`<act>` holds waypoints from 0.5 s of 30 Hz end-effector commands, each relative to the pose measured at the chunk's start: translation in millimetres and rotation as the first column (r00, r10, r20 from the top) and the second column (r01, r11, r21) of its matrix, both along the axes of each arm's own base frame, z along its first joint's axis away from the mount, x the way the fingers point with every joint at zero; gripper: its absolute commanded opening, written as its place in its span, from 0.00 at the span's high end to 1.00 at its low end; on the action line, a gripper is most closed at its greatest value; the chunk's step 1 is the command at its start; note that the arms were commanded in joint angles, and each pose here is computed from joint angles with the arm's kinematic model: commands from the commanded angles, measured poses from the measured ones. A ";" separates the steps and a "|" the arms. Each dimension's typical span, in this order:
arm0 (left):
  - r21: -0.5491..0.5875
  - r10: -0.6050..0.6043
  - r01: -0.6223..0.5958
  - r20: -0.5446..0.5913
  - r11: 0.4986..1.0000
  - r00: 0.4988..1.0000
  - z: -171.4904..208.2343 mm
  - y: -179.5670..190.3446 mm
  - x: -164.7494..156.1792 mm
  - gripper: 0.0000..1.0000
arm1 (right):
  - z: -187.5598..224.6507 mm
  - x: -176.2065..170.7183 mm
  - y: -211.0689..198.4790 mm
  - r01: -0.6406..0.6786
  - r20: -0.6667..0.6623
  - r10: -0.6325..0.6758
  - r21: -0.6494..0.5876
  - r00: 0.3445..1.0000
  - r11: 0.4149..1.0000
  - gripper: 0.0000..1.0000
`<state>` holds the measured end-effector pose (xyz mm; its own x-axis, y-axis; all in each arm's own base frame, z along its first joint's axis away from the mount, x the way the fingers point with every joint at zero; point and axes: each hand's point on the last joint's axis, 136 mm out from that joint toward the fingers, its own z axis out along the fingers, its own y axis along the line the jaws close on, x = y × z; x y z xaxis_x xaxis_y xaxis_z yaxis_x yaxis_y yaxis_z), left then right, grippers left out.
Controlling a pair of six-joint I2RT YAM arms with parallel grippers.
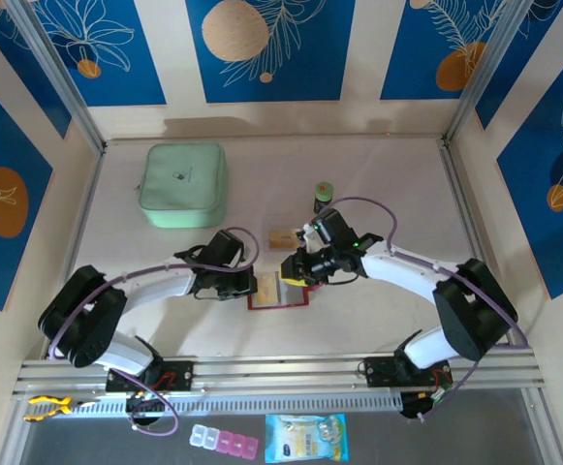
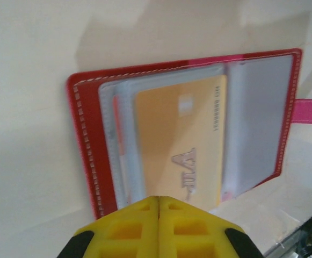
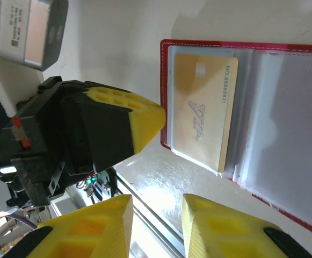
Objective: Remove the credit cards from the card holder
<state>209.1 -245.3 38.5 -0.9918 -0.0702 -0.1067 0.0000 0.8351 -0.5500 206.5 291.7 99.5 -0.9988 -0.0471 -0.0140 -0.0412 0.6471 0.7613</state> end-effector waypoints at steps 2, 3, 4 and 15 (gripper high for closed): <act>-0.002 0.026 -0.026 0.017 1.000 1.000 -3.7 5.4 1.7 0.97 | 1.5 4.8 19.0 -0.057 0.022 0.056 0.044 0.998 0.997 0.71; -0.006 0.026 -0.026 0.015 1.000 1.000 -5.2 4.8 1.7 0.97 | -1.1 5.7 21.2 -0.063 0.020 0.062 0.042 0.998 0.997 0.71; -0.009 0.026 -0.026 0.014 1.000 1.000 -6.7 4.4 1.2 0.97 | -5.4 6.3 22.4 -0.067 0.013 0.067 0.035 0.998 0.997 0.72; -0.001 0.034 -0.034 0.011 0.999 0.999 -12.4 8.6 -0.2 0.96 | -42.5 7.7 27.4 -0.091 -0.042 0.090 -0.028 0.995 0.995 0.75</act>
<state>205.9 -240.8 27.9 -0.9901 -0.0815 -0.1139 -0.0049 0.8329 -0.5534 213.0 311.9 55.4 -0.9936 -0.1019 0.0478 -0.0343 0.6783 0.7340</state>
